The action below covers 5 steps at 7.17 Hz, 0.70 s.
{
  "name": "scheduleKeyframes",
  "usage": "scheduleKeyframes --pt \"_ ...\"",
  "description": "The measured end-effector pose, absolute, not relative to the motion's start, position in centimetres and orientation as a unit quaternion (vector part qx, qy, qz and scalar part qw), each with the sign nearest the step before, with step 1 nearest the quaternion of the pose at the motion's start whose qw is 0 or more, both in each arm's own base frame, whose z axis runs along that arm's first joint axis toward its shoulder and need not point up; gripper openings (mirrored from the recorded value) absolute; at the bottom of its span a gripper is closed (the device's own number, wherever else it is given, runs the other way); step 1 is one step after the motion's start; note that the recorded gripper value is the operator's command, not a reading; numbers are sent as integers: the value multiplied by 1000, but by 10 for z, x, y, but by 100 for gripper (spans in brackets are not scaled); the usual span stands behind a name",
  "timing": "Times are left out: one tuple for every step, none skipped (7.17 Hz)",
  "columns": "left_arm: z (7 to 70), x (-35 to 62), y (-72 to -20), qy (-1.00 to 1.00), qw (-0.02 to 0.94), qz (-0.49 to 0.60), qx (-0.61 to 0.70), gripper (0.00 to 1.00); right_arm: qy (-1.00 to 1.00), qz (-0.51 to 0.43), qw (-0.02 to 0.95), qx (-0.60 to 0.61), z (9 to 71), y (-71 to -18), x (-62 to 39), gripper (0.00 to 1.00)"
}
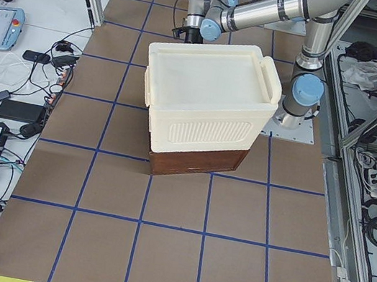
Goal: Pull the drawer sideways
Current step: 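Reach the left gripper down and align it around the white bar handle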
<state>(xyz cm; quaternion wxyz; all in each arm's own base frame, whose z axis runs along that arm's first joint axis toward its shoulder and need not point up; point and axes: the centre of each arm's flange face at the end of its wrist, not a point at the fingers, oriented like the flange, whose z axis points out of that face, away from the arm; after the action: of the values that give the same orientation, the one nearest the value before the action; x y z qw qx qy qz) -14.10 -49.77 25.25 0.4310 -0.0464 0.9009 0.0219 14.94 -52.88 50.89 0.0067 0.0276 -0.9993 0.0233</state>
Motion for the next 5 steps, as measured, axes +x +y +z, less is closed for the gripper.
scheduleKeyframes --pt "248 -135 -499 889 456 24 -38 100 -999 23 7 28 509 -529 149 100" --pt "243 -125 -503 877 478 30 -34 100 -999 23 7 28 509 -529 149 100" --pt "238 -112 -506 865 499 39 -30 100 -999 23 7 28 509 -529 149 100" --pt "233 -99 -508 852 521 48 -24 100 -999 23 7 28 509 -529 149 100" --pt "227 -88 -509 842 537 58 -19 100 -999 23 7 28 509 -529 149 100"
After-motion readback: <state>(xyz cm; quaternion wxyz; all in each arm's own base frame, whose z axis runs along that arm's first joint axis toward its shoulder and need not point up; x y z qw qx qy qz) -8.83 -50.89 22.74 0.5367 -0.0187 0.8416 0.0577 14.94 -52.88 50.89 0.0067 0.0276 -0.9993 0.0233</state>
